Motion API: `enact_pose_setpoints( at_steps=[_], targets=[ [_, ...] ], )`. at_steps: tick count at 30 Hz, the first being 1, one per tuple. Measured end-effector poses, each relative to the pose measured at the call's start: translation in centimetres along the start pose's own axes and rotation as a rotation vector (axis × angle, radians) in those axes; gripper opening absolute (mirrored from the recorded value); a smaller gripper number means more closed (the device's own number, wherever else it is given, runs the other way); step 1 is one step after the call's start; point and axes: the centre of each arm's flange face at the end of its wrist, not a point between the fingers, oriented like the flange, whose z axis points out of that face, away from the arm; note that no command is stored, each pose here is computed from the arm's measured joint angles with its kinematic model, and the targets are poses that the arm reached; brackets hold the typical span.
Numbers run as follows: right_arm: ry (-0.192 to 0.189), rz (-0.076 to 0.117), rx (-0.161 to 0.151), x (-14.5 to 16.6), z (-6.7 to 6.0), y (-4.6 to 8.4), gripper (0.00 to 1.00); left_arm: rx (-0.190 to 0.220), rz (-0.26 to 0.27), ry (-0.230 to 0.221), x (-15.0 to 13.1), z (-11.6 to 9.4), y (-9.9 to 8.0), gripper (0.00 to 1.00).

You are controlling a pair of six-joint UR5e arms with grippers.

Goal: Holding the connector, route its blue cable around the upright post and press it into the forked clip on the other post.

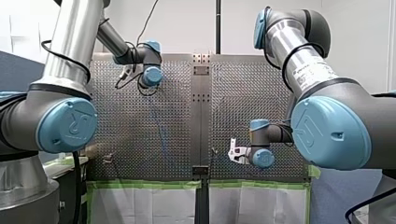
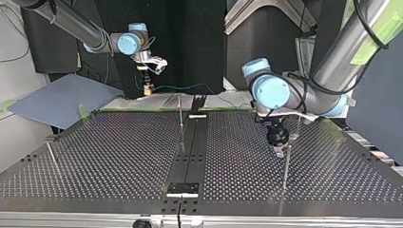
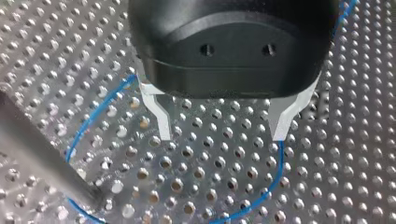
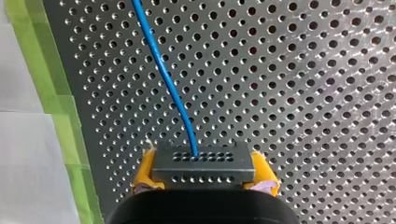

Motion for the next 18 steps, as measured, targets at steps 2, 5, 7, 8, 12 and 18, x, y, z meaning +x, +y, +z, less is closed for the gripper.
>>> enact_pose_setpoints(
  at_steps=[2,5,7,8,12,18],
  targets=[
    [0.002,0.001,0.000,0.0,0.0,0.0,0.00,-0.001,0.014,0.001,0.1,0.2,0.1,1.00],
    [0.004,0.001,0.000,0.0,0.0,0.0,0.00,0.002,0.025,0.001,0.1,0.2,0.1,1.00],
    [0.004,0.001,-0.001,0.1,0.1,0.1,0.00,0.014,0.024,0.001,0.1,-0.1,-0.1,1.00],
    [0.005,0.001,-0.001,0.1,0.1,0.1,0.00,0.020,0.021,0.001,0.0,-0.3,-0.2,1.00],
    [0.004,0.002,-0.002,0.0,0.1,0.1,0.00,0.039,-0.007,-0.002,-0.3,-0.9,-0.8,1.00],
    [0.004,0.002,-0.002,0.0,0.1,0.2,0.00,0.054,-0.037,-0.015,-1.0,-1.8,-1.2,1.00]
  ],
)
